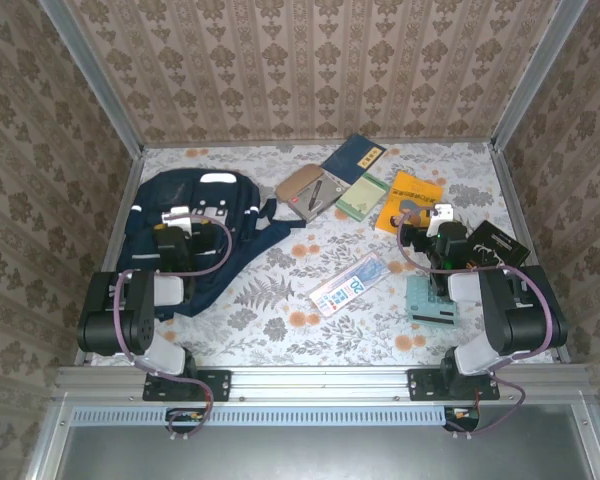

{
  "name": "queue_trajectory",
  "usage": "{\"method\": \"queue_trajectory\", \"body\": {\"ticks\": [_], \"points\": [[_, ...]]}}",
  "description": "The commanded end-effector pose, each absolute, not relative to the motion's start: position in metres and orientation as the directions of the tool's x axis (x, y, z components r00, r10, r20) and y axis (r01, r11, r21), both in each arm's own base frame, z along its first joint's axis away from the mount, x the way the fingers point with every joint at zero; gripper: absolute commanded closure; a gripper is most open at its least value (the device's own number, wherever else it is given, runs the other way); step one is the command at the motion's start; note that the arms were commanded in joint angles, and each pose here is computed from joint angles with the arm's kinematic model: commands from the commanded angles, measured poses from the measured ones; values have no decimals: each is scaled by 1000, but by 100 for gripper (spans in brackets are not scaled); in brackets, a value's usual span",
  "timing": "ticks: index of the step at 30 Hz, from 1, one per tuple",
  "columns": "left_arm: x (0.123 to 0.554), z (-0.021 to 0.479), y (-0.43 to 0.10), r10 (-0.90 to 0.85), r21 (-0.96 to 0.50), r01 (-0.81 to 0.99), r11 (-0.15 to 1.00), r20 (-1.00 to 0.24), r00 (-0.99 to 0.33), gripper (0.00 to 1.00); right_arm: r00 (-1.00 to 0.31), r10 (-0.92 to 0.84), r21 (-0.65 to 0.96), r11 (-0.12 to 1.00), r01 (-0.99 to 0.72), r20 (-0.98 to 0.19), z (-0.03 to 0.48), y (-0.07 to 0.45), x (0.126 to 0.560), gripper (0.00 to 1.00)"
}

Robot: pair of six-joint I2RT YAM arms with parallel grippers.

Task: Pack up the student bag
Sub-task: Rotate the student bag at the middle-left of the table.

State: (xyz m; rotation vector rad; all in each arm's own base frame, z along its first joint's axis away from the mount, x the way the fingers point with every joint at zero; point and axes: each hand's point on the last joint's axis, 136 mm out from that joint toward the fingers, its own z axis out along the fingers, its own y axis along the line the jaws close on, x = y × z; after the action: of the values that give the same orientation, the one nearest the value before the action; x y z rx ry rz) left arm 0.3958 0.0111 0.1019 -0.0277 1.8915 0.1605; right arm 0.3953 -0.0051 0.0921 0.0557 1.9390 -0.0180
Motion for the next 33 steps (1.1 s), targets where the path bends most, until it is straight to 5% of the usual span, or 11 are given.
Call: {"method": "queue_trajectory", "body": {"ticks": [1,26,33], "points": [[397,96,8,88,118,-68,991,-933,-348,0,-345,37,19,998,57,-938,98,-7,400,0],[398,96,6,82,102,-36,994,-930,-357,0,-348,38,19,998,57,-937,98,-7,400,0],[403,143,17,47,105,-106,989,-893,-447,0,-333,53,20,994,104,-941,120,-14,396,0]]}}
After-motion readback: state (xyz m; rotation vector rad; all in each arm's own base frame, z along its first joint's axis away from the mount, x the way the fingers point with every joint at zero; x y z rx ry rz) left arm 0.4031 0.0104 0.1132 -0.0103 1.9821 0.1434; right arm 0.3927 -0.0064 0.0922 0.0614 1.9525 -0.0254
